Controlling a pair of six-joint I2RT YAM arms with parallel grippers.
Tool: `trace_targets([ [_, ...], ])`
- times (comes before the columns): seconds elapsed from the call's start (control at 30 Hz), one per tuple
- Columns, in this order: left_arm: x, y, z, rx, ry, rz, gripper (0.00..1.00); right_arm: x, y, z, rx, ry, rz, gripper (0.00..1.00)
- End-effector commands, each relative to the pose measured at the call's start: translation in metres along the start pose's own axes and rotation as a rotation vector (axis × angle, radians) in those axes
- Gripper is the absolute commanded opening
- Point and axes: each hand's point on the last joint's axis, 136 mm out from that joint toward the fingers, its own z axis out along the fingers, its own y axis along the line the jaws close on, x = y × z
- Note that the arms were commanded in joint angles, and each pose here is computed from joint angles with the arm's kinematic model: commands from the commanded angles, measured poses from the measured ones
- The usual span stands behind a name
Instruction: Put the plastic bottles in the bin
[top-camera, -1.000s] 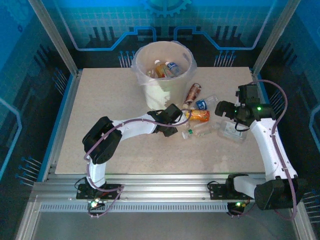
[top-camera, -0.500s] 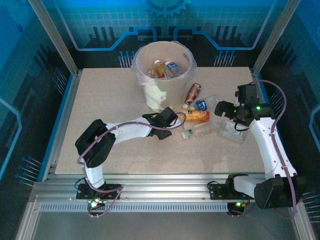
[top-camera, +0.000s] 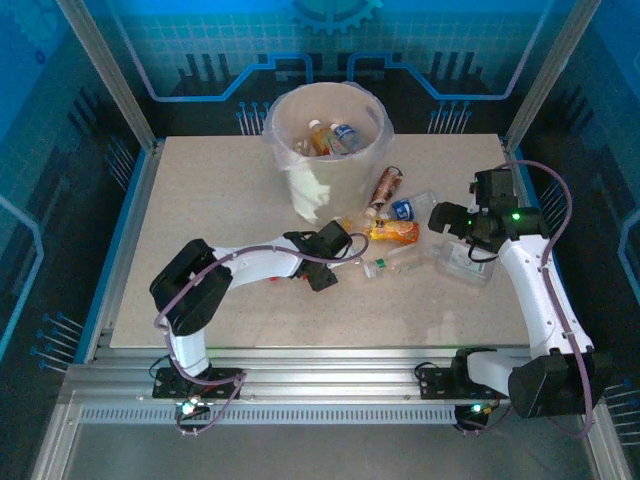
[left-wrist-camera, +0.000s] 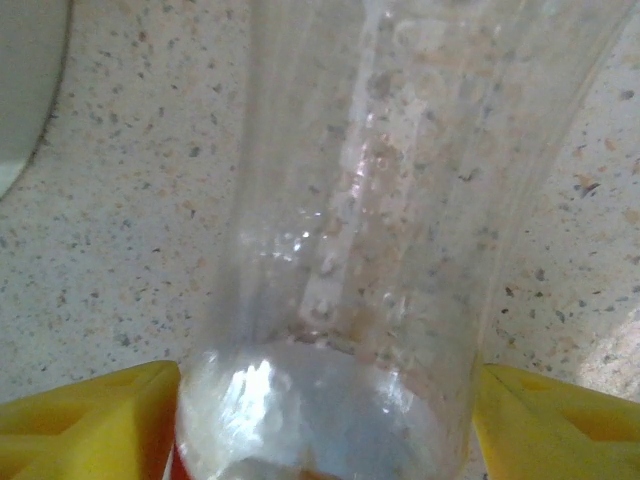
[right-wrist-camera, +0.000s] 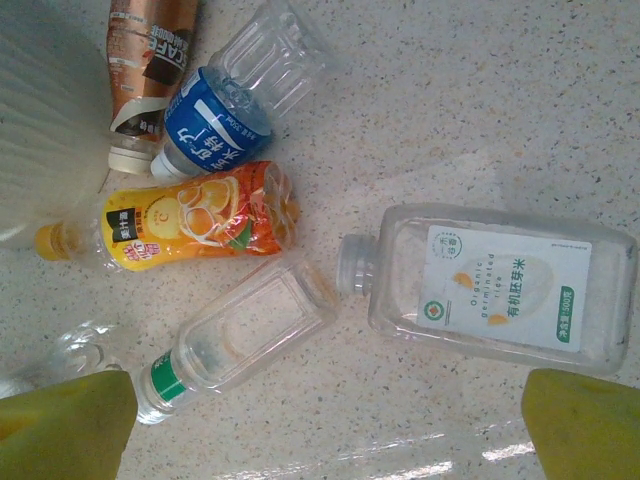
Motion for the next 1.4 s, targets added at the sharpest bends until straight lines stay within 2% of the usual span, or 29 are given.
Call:
trace_targets([
  [0.0, -0.001, -0.008, 0.008, 0.033, 0.017, 0.026, 0.76, 0.004, -0.002, 0.003, -0.006, 0.012, 0.029, 1.0],
  [0.17, 0.005, -0.014, 0.016, 0.047, 0.034, 0.024, 0.73, 0.006, -0.001, 0.007, -0.015, 0.021, 0.031, 1.0],
  [0.3, 0.011, -0.014, 0.016, 0.044, 0.043, 0.017, 0.62, 0.007, -0.001, 0.008, -0.015, 0.026, 0.035, 1.0],
  [0.43, 0.011, -0.009, 0.001, 0.025, 0.009, -0.003, 0.52, 0.006, -0.001, 0.007, -0.015, 0.02, 0.035, 1.0],
  [0.6, 0.001, 0.005, -0.038, -0.005, -0.088, -0.041, 0.5, 0.005, -0.002, 0.002, -0.015, 0.005, 0.037, 1.0],
  [0.77, -0.024, 0.018, -0.109, 0.008, -0.321, -0.124, 0.49, 0.003, -0.003, -0.004, -0.011, -0.018, 0.039, 1.0],
  [0.83, -0.038, 0.025, -0.146, 0.018, -0.459, -0.168, 0.45, 0.003, -0.004, -0.007, -0.011, -0.031, 0.041, 1.0],
  [0.9, -0.052, 0.036, -0.184, 0.01, -0.601, -0.215, 0.46, 0.002, -0.004, -0.009, -0.014, -0.045, 0.044, 1.0],
  [1.13, -0.091, 0.102, -0.304, -0.065, -1.022, -0.419, 0.46, 0.001, -0.003, -0.016, -0.027, -0.079, 0.044, 1.0],
  [1.37, -0.112, 0.18, -0.371, -0.131, -1.284, -0.576, 0.45, 0.001, -0.005, -0.022, -0.028, -0.097, 0.034, 1.0],
])
